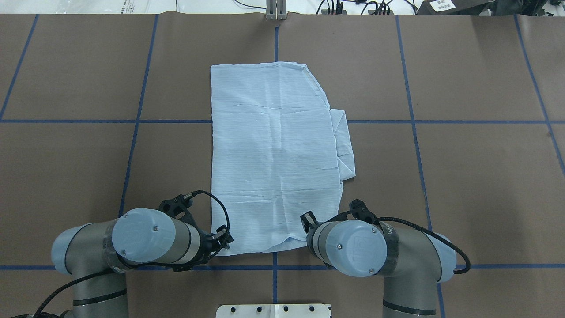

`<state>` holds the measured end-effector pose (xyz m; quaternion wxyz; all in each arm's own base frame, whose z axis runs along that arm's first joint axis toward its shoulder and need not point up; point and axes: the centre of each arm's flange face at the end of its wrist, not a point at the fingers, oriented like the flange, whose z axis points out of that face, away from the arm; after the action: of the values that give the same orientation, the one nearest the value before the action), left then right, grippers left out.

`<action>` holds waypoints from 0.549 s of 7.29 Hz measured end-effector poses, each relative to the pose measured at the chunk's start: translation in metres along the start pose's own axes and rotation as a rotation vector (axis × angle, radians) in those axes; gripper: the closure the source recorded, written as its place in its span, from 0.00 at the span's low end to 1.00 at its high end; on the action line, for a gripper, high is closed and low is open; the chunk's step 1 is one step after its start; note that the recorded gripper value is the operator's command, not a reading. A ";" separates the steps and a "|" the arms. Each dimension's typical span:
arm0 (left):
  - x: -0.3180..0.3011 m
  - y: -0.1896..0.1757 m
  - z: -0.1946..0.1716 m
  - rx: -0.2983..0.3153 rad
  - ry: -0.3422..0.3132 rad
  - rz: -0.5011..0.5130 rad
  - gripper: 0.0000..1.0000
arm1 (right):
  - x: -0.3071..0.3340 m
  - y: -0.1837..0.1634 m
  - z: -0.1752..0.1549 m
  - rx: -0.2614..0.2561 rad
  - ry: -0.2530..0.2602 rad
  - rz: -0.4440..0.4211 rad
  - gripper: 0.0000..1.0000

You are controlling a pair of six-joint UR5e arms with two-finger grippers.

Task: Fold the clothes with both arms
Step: 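Bring the left gripper to the other near corner of the shirt, then grasp both near corners and lift them with both grippers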

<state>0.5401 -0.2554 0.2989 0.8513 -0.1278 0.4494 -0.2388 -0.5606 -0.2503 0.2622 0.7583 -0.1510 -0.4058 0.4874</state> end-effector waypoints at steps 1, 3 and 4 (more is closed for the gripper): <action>0.000 0.001 0.000 -0.001 0.000 0.000 1.00 | 0.000 0.000 0.000 0.000 0.000 0.000 1.00; 0.004 0.002 -0.003 -0.005 0.009 0.002 1.00 | 0.000 0.001 -0.001 -0.003 -0.001 -0.001 1.00; 0.007 0.004 -0.008 -0.008 0.020 0.004 1.00 | -0.001 0.002 -0.002 -0.006 -0.003 0.000 1.00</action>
<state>0.5378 -0.2556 0.2881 0.8468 -0.1278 0.4589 -0.2367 -0.5603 -0.2495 0.2591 0.7573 -0.1524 -0.4085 0.4863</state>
